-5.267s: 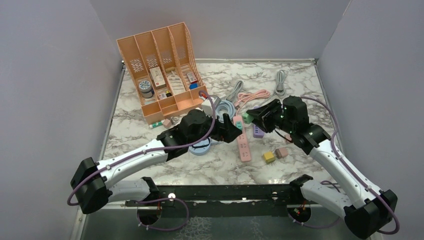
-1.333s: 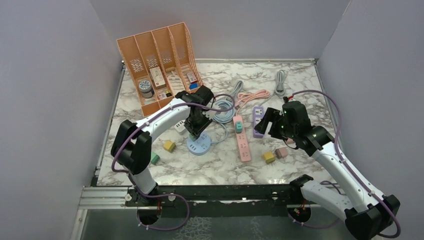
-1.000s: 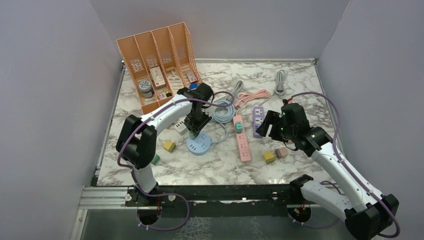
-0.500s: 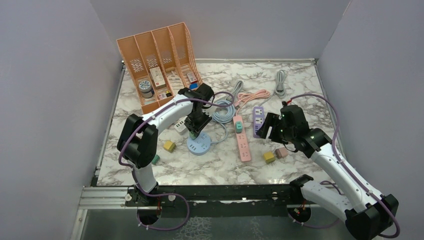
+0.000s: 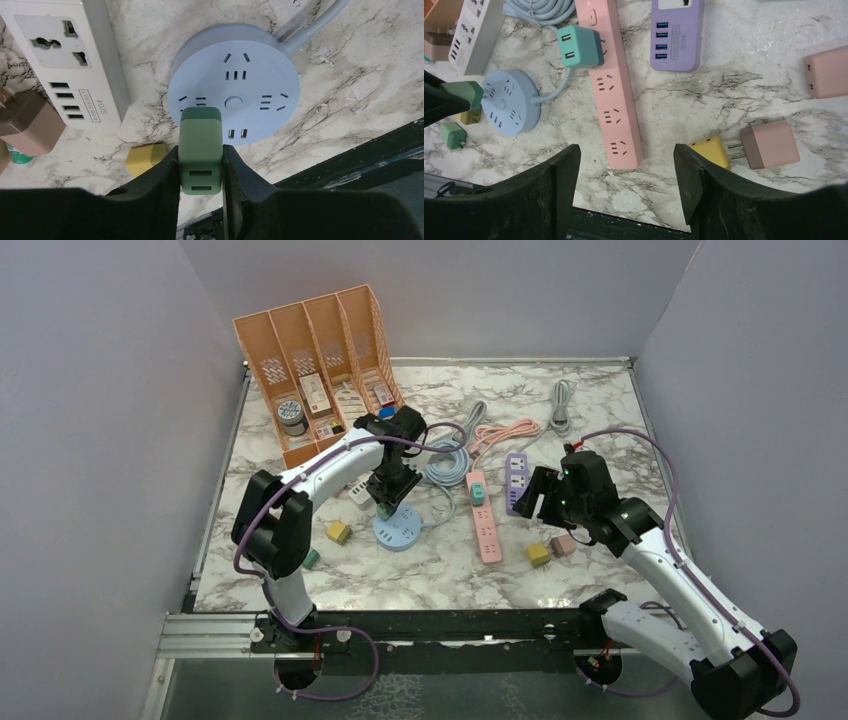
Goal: Insert the plug
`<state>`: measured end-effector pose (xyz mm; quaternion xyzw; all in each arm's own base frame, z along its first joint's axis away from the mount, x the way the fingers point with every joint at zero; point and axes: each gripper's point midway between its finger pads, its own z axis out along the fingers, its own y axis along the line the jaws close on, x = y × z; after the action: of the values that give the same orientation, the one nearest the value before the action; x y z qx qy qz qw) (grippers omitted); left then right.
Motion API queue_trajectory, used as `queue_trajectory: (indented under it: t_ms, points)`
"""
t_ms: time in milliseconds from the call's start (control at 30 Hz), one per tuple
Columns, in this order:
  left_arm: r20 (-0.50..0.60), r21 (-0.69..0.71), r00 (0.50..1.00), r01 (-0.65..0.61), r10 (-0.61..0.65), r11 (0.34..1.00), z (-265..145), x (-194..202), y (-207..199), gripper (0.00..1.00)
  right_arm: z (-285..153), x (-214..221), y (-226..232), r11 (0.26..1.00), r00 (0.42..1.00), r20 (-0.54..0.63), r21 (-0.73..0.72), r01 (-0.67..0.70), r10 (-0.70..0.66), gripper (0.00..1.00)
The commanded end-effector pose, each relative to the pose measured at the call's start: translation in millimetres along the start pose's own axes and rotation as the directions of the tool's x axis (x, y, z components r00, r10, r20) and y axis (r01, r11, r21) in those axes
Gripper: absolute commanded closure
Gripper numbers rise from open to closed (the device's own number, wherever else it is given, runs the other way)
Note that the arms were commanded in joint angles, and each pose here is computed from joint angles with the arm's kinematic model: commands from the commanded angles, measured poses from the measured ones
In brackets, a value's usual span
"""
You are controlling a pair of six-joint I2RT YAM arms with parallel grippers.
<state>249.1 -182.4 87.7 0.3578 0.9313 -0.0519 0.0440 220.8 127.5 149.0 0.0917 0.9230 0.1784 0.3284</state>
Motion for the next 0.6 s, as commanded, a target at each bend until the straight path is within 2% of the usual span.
queue_trajectory:
  t_ms: [0,567]
  points:
    - [0.068,-0.004,0.998,0.009,-0.009,1.0,-27.3,-8.0,-1.8,1.0,0.4,-1.4,3.6,1.0,1.0,0.015,-0.022,0.001,0.0,0.32]
    - [-0.052,-0.047,0.998,0.042,-0.045,0.998,10.7,0.6,8.8,1.0,2.5,-1.4,2.3,1.0,1.0,0.021,-0.018,-0.003,0.003,0.32]
